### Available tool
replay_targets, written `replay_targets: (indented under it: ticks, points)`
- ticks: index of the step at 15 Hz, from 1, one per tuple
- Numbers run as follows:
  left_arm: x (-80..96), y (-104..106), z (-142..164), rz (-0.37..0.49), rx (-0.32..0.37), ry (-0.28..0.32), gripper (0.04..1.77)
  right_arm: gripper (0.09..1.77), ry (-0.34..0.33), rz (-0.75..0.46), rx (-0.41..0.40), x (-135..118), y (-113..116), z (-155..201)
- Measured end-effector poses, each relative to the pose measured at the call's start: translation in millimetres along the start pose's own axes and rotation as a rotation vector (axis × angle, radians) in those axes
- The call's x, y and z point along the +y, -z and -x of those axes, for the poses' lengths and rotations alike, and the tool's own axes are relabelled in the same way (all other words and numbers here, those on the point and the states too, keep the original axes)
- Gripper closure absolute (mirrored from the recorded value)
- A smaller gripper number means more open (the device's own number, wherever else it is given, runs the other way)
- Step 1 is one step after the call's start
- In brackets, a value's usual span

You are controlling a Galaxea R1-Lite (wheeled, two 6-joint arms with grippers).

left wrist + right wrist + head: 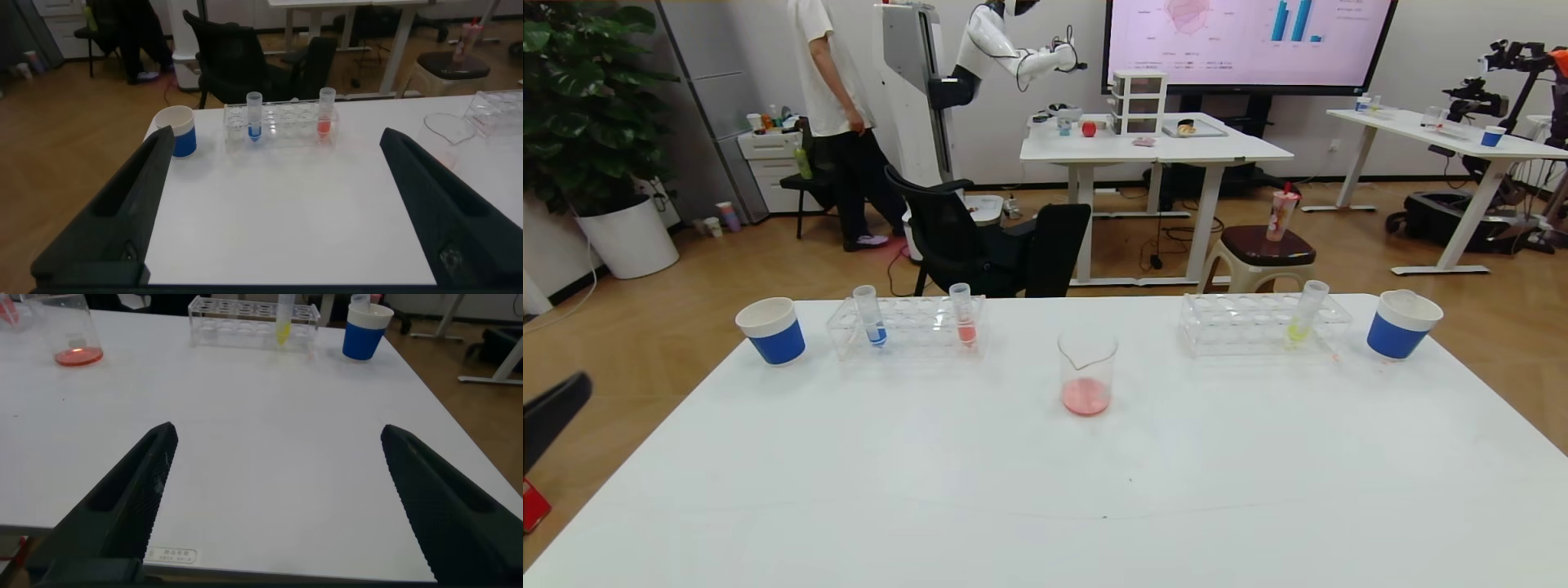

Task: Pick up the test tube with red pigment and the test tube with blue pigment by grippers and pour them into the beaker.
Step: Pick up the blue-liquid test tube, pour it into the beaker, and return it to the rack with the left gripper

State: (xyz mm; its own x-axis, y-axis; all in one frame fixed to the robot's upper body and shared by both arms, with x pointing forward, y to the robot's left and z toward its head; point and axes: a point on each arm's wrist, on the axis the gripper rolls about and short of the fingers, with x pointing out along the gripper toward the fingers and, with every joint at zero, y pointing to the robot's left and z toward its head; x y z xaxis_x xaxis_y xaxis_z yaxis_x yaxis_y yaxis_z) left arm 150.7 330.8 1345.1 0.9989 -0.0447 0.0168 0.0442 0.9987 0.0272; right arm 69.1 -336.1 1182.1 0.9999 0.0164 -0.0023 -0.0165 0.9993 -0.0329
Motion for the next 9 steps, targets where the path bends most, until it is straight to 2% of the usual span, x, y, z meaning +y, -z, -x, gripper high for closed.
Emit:
replay_targets:
  ticks: [2, 4, 7, 9]
  points:
    - [0.4, -8.0, -44.4, 0.001, 0.015, -0.003, 0.06, 0.12, 0.000, 0.000, 0.000, 0.0, 0.0, 0.0]
    - [1.4, -4.8, -89.0, 0.003, 0.029, -0.012, 0.06, 0.12, 0.000, 0.000, 0.000, 0.0, -0.1, 0.0]
    - [4.6, 17.2, -152.4, 0.014, 0.047, -0.031, 0.06, 0.12, 0.000, 0.000, 0.000, 0.0, -0.1, 0.0]
    - [7.5, 38.9, -189.1, 0.021, 0.052, -0.044, 0.06, 0.12, 0.000, 0.000, 0.000, 0.0, -0.1, 0.0]
